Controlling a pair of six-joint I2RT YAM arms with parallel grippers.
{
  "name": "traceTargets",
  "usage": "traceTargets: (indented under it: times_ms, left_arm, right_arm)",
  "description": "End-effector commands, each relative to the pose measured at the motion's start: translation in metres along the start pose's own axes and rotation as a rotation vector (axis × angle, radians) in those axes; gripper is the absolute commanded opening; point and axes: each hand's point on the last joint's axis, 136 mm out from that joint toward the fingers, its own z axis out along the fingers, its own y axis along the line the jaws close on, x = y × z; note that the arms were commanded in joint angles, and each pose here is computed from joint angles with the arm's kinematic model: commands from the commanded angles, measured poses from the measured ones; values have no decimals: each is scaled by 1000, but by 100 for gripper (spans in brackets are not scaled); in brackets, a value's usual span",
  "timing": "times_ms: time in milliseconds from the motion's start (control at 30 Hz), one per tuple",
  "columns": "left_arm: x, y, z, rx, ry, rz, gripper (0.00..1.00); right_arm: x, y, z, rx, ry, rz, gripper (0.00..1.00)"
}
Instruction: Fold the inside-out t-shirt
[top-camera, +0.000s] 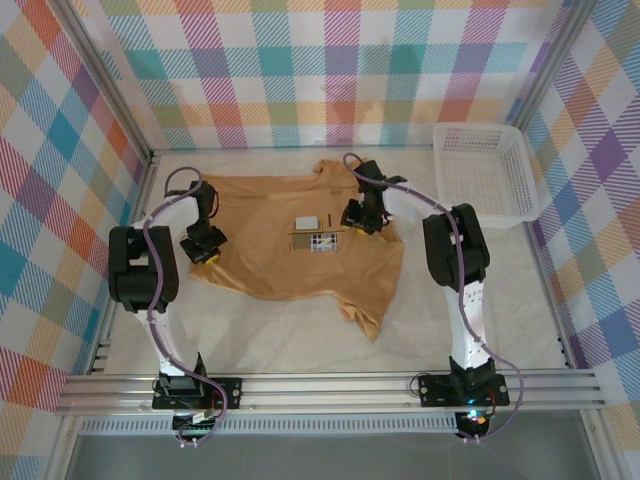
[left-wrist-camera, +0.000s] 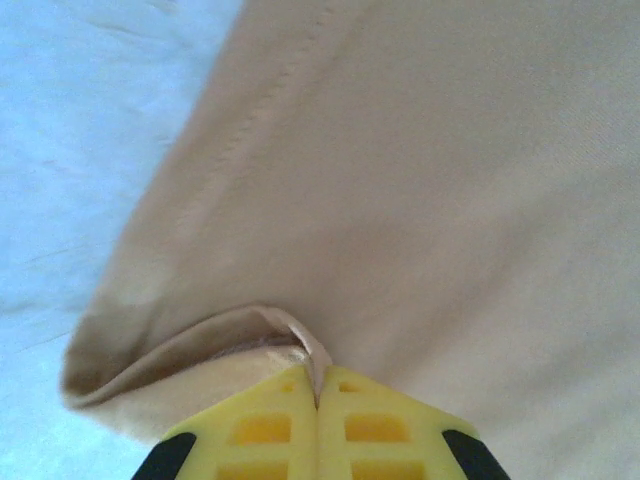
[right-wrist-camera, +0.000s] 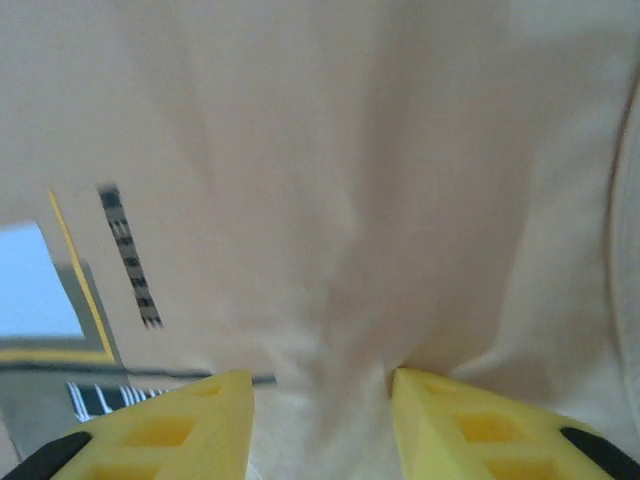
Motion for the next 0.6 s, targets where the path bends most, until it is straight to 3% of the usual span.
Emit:
traceTargets:
  times_ms: [0,167,200,233,333,467,567]
  left_arm:
    - [13,38,-49,-42,-110,-26,0]
    - [66,77,-51,31,-154,-120,0]
    - [78,81,-48,64,-148,-139,5]
    - [89,83,-45,97,-139,-156,16]
    - [116,88,-39,171,-108,-202,23]
    - [110,99,-62,186,-197,-229,47]
    - [80,82,-85,240,-288,-204,50]
  right_arm:
    - [8,-41,27,115,61,69,41]
    - [0,-43,24,102,53,84,41]
    - [-2,-41,23,94,52,83,41]
    - [-2,-37,21,81,53,80,41]
    - [-3,-30,15,55,51,74,41]
    - [-4,-20,-1,16,48,56,42]
    - [-4,-13,-18,-3,31,32,45]
